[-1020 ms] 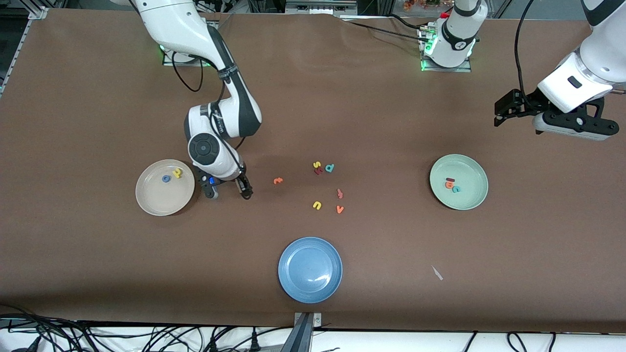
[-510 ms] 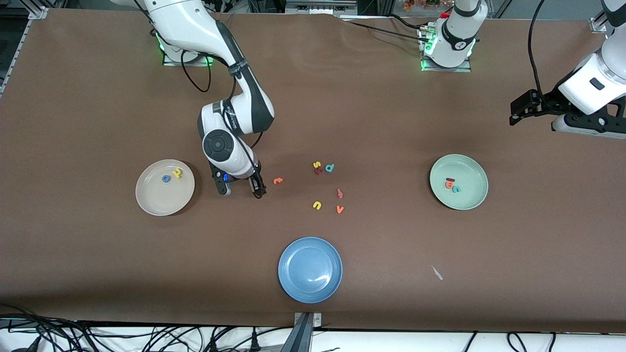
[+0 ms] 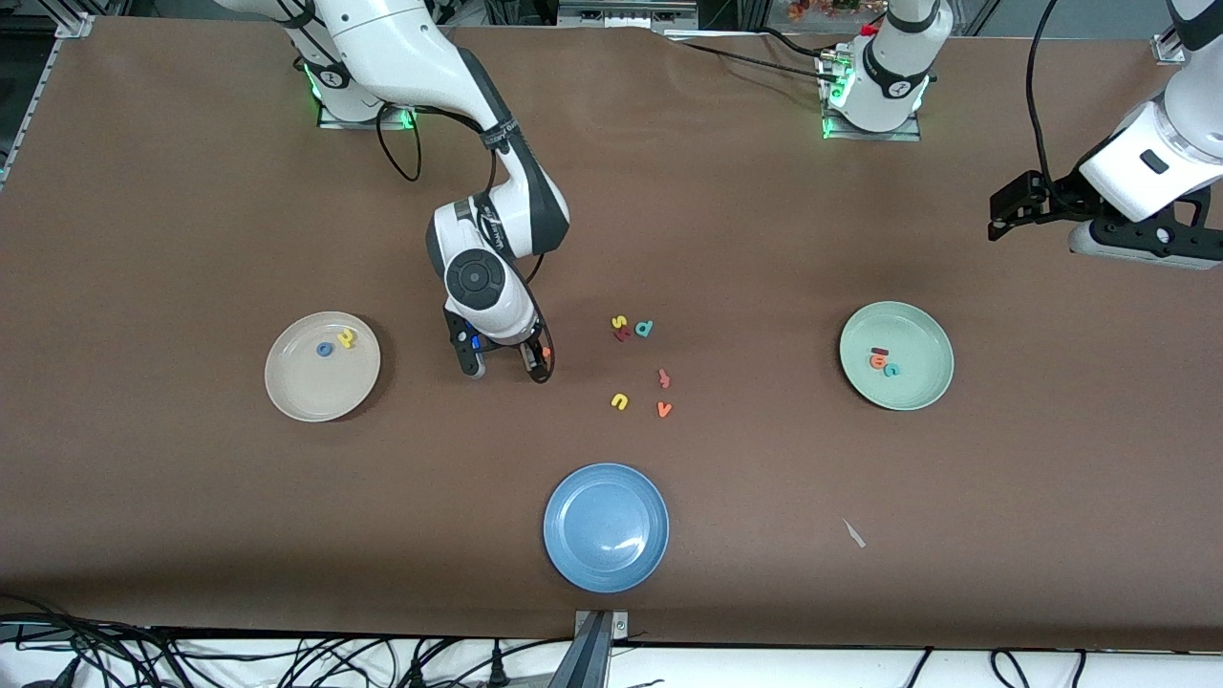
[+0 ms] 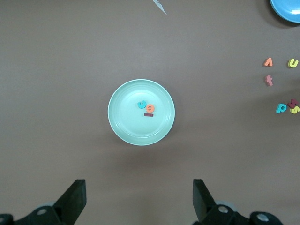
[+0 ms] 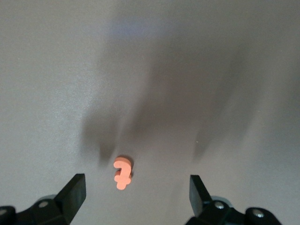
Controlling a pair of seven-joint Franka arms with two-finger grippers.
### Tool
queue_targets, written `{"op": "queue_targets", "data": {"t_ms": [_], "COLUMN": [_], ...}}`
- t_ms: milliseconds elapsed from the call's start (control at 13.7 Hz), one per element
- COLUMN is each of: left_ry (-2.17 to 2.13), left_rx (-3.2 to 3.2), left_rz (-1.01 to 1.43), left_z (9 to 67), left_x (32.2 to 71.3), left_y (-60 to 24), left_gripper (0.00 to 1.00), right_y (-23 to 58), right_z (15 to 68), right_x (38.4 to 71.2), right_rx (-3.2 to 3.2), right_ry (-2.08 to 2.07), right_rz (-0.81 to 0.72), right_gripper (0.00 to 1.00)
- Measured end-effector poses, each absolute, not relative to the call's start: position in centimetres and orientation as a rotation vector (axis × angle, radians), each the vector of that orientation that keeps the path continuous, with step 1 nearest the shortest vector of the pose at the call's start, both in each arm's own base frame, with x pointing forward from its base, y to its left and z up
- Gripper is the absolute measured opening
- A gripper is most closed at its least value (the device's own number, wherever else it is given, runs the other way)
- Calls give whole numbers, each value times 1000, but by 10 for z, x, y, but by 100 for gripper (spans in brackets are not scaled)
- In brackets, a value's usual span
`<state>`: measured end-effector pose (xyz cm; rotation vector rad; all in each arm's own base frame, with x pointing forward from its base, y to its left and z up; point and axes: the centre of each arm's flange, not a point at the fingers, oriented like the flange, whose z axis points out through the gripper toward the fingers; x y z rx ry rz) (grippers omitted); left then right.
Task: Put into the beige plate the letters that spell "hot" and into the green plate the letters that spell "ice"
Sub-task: 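Lower the right gripper and grasp the orange t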
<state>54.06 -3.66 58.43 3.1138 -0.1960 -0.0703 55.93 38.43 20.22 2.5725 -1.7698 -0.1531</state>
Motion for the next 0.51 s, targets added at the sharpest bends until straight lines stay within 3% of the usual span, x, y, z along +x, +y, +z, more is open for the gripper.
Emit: {"op": "queue_targets", "data": {"t_ms": [510], "left_ry": [-195], "left_rx": [3114], "left_rz": [-74], "left_z": [584], "left_x": [540], "left_y": [-36], "left_gripper": [100], "right_y": [391], "right_z": [195], "right_x": [559], "right_rx": [2614], "right_ry": [-1754], "right_rz": [-86], "right_gripper": [96]}}
